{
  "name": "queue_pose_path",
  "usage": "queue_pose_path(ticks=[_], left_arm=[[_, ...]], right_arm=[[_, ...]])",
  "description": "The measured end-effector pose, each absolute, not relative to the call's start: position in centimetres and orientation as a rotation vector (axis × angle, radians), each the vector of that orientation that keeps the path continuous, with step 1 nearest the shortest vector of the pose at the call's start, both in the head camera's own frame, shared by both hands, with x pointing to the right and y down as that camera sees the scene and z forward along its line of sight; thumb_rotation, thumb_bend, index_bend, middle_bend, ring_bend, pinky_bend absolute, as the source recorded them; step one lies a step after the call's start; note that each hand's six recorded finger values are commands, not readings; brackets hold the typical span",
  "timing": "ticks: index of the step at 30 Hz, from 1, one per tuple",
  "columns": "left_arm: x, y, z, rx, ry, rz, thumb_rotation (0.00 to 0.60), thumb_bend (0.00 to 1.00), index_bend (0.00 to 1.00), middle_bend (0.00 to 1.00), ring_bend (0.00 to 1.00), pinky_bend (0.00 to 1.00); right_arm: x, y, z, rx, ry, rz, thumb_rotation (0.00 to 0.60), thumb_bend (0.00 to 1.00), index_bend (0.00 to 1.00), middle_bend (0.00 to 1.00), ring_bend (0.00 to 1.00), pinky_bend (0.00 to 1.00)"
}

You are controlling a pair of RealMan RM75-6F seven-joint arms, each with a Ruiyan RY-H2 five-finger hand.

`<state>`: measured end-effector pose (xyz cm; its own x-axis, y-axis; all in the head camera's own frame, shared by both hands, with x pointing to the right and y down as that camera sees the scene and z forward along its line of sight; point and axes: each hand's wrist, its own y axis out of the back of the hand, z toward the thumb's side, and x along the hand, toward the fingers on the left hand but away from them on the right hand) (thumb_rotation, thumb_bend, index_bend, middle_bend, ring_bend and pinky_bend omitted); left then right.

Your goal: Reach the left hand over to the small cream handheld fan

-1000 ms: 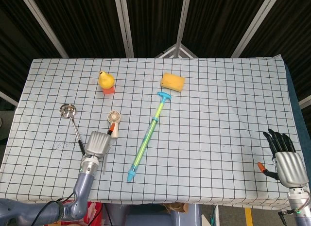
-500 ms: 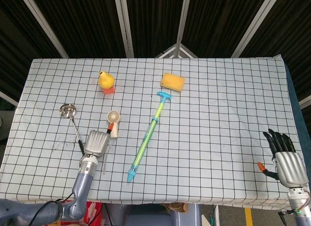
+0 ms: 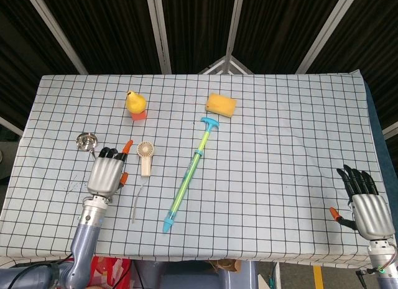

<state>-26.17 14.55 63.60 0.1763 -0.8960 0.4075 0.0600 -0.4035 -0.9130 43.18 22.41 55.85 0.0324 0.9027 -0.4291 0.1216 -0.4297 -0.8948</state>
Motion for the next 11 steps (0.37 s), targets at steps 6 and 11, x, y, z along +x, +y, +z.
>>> queue_pose_path(ticks=[6,11], left_arm=[[-31.2,17.0,61.6,-1.549,0.824,-1.418,0.6,0.16,0.0,0.0,0.0,0.0],[-35.8,19.8,59.9,-1.497,0.814,-1.463,0.6,0.13,0.0,0.0,0.0,0.0]], right_arm=[[43.1,22.4,55.9,-1.625,-1.051,1.466,0.6,0.28,0.06,0.0,0.0,0.0],[43.1,22.4,55.9,-1.621,-1.054,1.467,0.6,0.28,0.06,0.0,0.0,0.0]])
